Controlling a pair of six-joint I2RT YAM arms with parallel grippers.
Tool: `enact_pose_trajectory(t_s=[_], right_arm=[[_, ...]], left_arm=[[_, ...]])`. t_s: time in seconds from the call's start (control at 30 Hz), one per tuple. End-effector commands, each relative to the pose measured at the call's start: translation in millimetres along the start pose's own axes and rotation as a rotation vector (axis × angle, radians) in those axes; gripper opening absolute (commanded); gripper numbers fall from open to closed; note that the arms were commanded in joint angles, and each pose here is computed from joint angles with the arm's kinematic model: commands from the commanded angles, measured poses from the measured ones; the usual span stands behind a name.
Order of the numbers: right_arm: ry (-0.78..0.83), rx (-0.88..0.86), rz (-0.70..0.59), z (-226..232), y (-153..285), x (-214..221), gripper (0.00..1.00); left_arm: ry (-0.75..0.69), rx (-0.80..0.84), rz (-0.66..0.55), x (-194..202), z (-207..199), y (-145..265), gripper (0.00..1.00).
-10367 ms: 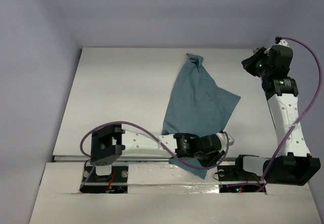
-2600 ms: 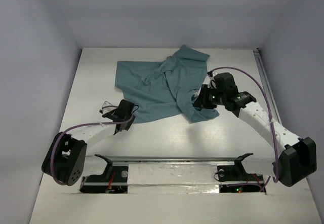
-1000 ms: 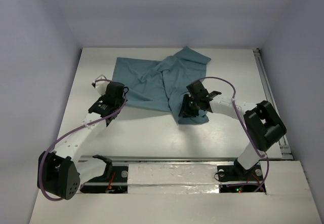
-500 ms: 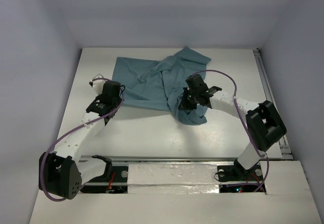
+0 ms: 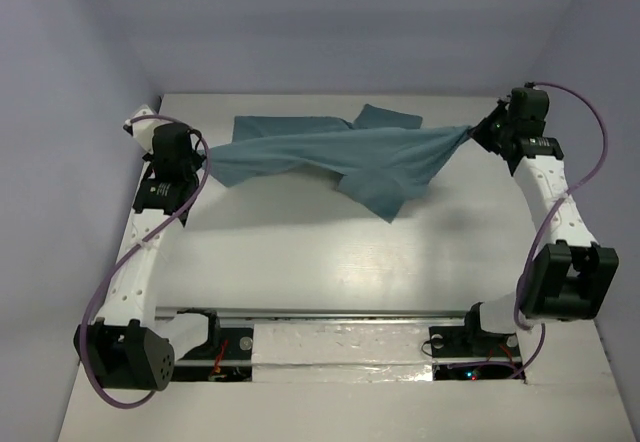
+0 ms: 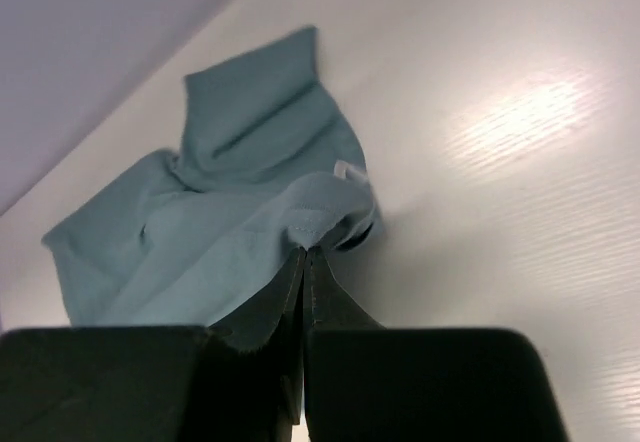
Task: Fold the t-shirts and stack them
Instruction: Flatten out the tshirt
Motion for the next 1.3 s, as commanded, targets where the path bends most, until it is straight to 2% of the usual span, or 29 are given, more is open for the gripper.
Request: enact_pose_trajectory(t_s=[0.0, 0.07, 0.13, 0.17, 0.2, 0.23, 0.37, 0.4, 0.43, 0.47, 0.5, 0.53, 0.57, 0.63, 0.7, 0.73, 0.8, 0.83, 0.9, 1.07, 1.17, 1.27], right_arm=[[0.003, 0.063, 0.081, -27, -28, 7, 0.00], [0.001, 0.109, 0.088, -36, -48, 5, 0.09], [-0.002, 0.157, 0.070, -47, -60, -3, 0.23], [-0.003, 0.175, 0.088, -47, -66, -4, 0.35], [-0.011, 0.192, 0.082, -51, -66, -8, 0.60], [-0.005, 0.193, 0.086, -50, -66, -9, 0.99], [0.015, 0.101, 0.110, -44, -45, -3, 0.97], [0.032, 0.054, 0.151, -40, -30, 20, 0.82], [0.050, 0.040, 0.179, -38, -21, 36, 0.71], [0.086, 0.025, 0.192, -34, -13, 53, 0.52], [0.121, -0.013, 0.197, -25, 5, 70, 0.22], [0.149, 0.002, 0.279, -34, 7, 103, 0.00], [0.190, -0.045, 0.375, -19, 18, 144, 0.00], [0.197, -0.022, 0.470, -26, 22, 189, 0.00], [0.128, -0.024, 0.484, -23, 21, 213, 0.00], [0.107, -0.001, 0.494, -29, 14, 220, 0.15], [0.062, 0.035, 0.479, -35, 4, 226, 0.30], [0.050, 0.051, 0.475, -37, 1, 229, 0.42], [0.015, 0.063, 0.472, -39, -7, 237, 0.51], [-0.056, 0.108, 0.496, -44, -26, 258, 0.49], [-0.038, 0.138, 0.509, -43, -33, 272, 0.48], [-0.023, 0.205, 0.481, -47, -41, 275, 0.41]], left_arm=[[-0.014, 0.014, -0.046, -15, -1, 3, 0.00], [-0.017, 0.029, -0.031, -11, -3, 0, 0.00], [-0.016, 0.045, -0.017, -8, -5, -1, 0.00], [-0.019, 0.046, -0.004, -3, -4, -2, 0.00], [-0.022, 0.054, 0.001, -1, -4, -2, 0.00], [-0.027, 0.070, 0.006, 1, -5, -2, 0.00], [-0.040, 0.068, 0.035, 12, -3, -8, 0.00], [-0.037, 0.073, 0.023, 9, -6, -9, 0.00], [-0.037, 0.073, 0.023, 9, -7, -12, 0.00], [-0.033, 0.077, 0.012, 4, -10, -13, 0.00], [-0.030, 0.082, 0.001, -1, -13, -14, 0.00], [-0.036, 0.082, 0.016, 0, -16, -21, 0.00], [-0.027, 0.092, -0.002, -10, -21, -21, 0.00], [-0.028, 0.096, -0.001, -14, -27, -28, 0.00], [-0.021, 0.105, -0.015, -23, -32, -29, 0.00], [-0.024, 0.111, -0.013, -23, -33, -30, 0.00], [-0.032, 0.119, -0.005, -20, -33, -31, 0.00], [-0.028, 0.128, -0.006, -19, -33, -30, 0.00], [-0.029, 0.137, 0.008, -11, -31, -31, 0.00], [-0.028, 0.152, 0.045, 2, -30, -33, 0.00], [-0.027, 0.156, 0.043, 0, -31, -32, 0.00], [-0.029, 0.155, 0.046, 0, -31, -33, 0.00]])
Point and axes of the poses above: each gripper's point midway between its finger pads, its own y axis back along the fingers, its own z axis along the line the jaws close on, x = y × z, the point moved 9 cm from there along y, back along the fingers, and after that the axes turned 11 degrees about -y, right-handed, at the moved point
